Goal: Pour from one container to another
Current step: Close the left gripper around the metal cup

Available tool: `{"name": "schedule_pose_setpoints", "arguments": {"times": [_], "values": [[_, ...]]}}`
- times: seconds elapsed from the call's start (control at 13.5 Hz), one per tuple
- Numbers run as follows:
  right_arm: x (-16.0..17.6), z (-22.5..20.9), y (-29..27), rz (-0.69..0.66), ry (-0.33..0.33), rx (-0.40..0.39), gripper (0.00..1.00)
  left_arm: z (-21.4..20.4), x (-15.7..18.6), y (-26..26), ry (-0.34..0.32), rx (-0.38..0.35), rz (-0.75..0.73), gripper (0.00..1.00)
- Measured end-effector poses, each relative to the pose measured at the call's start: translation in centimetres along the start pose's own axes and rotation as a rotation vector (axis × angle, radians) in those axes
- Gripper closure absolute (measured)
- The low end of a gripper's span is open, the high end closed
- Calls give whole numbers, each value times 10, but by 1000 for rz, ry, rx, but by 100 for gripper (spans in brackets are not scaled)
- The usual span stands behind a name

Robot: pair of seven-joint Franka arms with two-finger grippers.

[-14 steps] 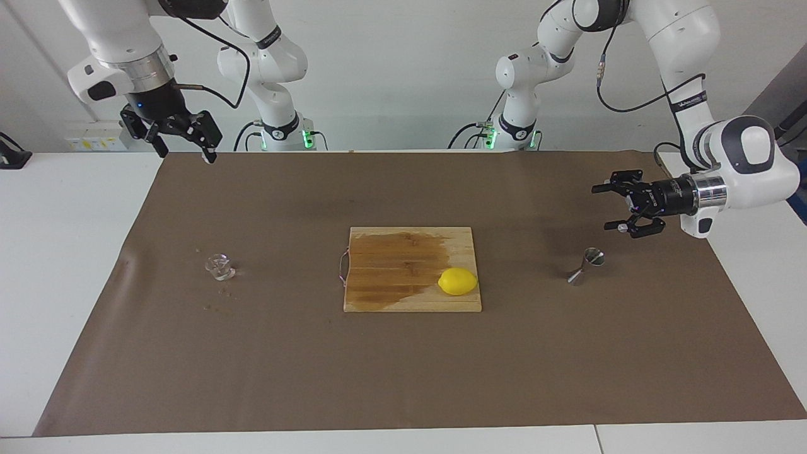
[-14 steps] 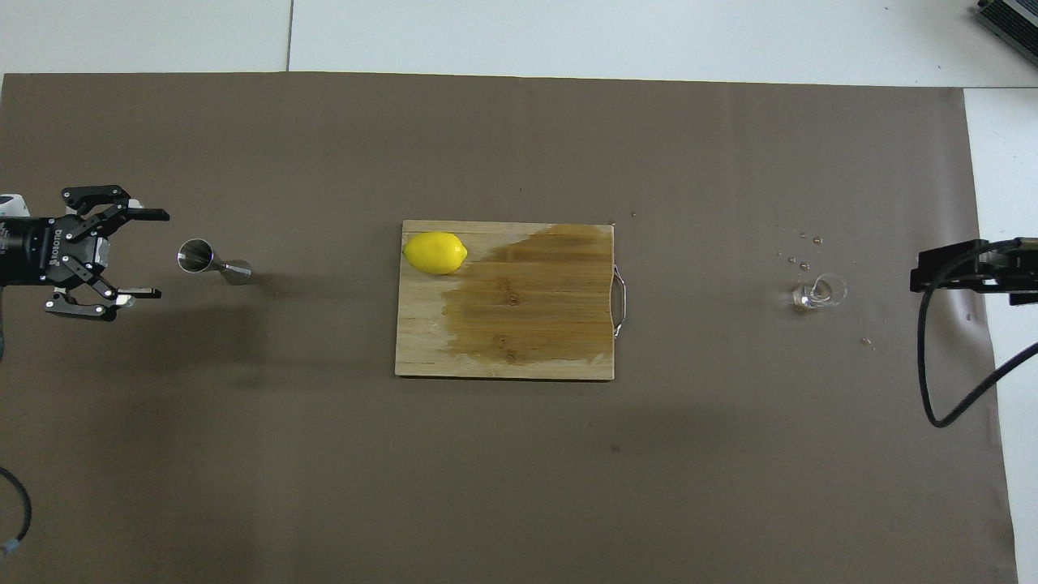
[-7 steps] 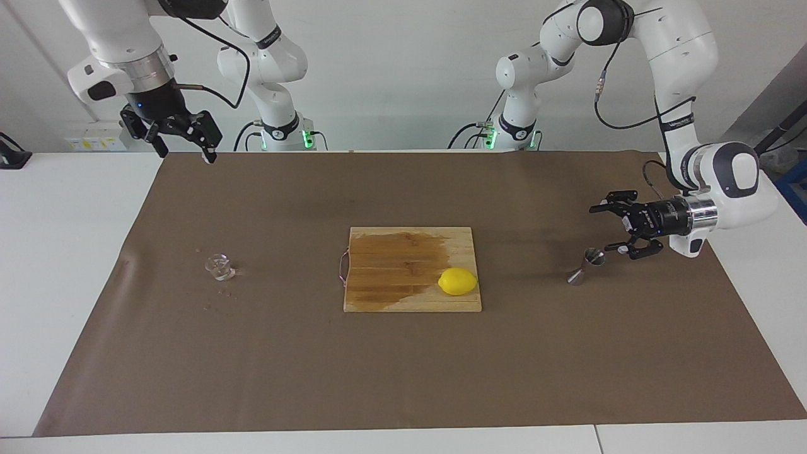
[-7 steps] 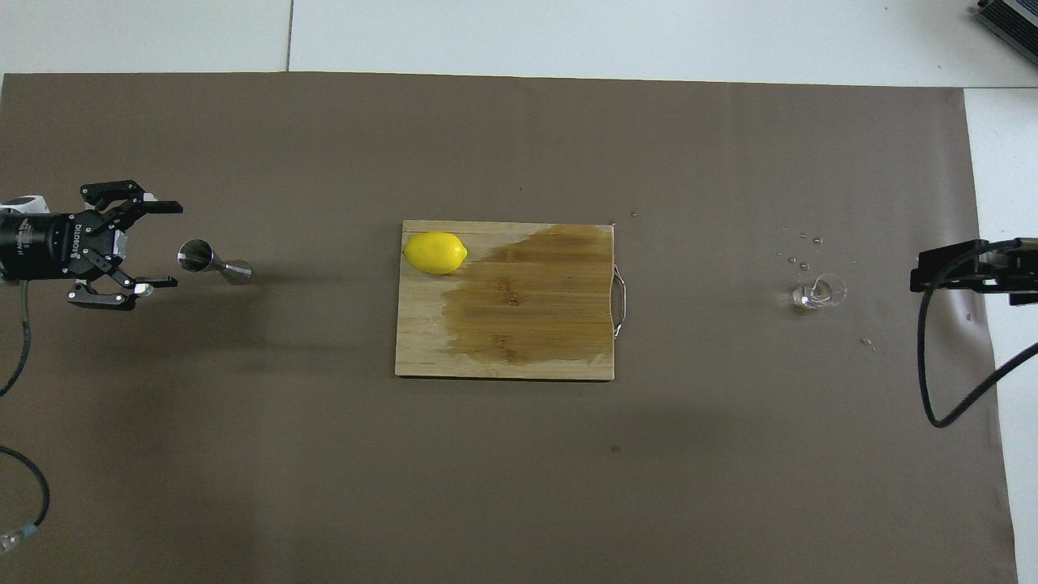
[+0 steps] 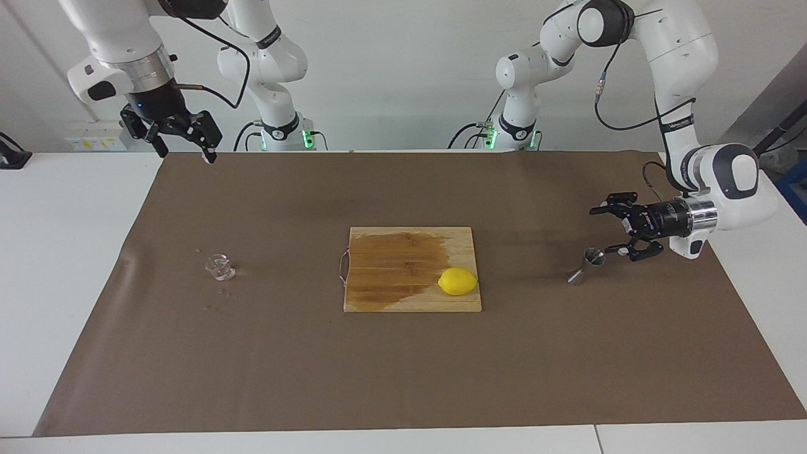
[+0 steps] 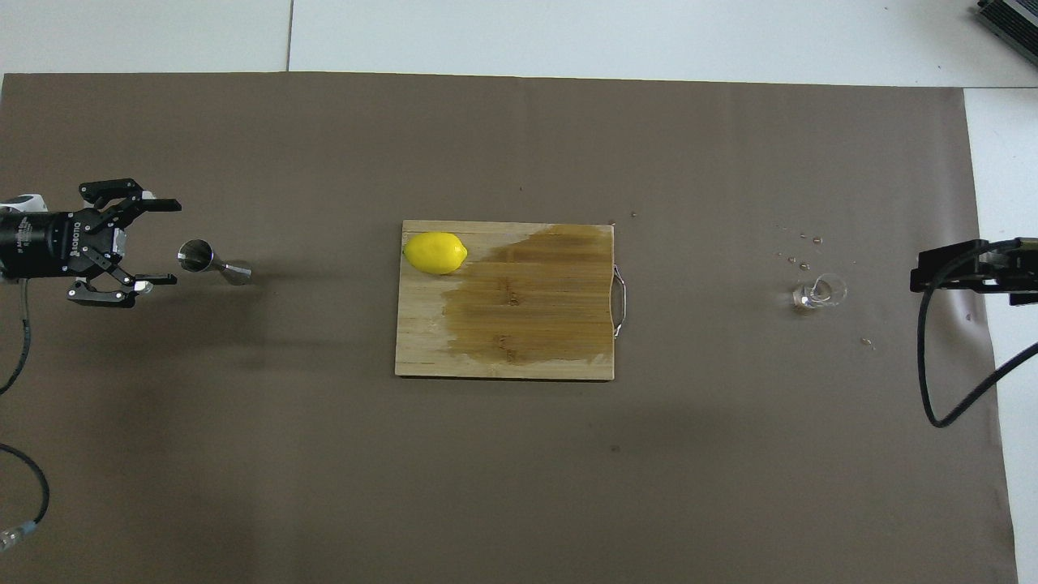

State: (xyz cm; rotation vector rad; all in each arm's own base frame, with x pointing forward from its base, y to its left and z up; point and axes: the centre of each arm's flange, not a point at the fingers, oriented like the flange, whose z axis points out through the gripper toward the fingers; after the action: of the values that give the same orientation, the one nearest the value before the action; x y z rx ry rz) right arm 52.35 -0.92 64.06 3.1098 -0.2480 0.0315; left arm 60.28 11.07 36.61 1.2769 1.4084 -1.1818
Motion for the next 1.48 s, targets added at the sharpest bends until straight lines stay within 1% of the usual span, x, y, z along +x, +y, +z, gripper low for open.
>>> {"name": "schedule_pose_setpoints", "arguments": {"times": [0.15,0.22,0.37,0.52,0.66,0.96,1.11,1.33,1.48], "values": [[0,0,0,0,0,0,0,1,6,1,3,-2,0,0],[0,0,0,0,0,0,0,1,18,3,0,0,-9,0],[0,0,0,0,0,0,0,3,58,16,-23,19,5,0],[0,0,0,0,0,0,0,5,82,30,-42,33,18,0],[0,0,0,0,0,0,0,1,88,35,-41,31,21,0],[0,0,0,0,0,0,0,-7,89,34,-42,24,22,0],[0,0,0,0,0,0,0,-12,98,32,-60,24,11,0],[0,0,0,0,0,0,0,-23,108,32,-104,8,9,0],[0,0,0,0,0,0,0,-28,110,32,-117,5,10,0]]}}
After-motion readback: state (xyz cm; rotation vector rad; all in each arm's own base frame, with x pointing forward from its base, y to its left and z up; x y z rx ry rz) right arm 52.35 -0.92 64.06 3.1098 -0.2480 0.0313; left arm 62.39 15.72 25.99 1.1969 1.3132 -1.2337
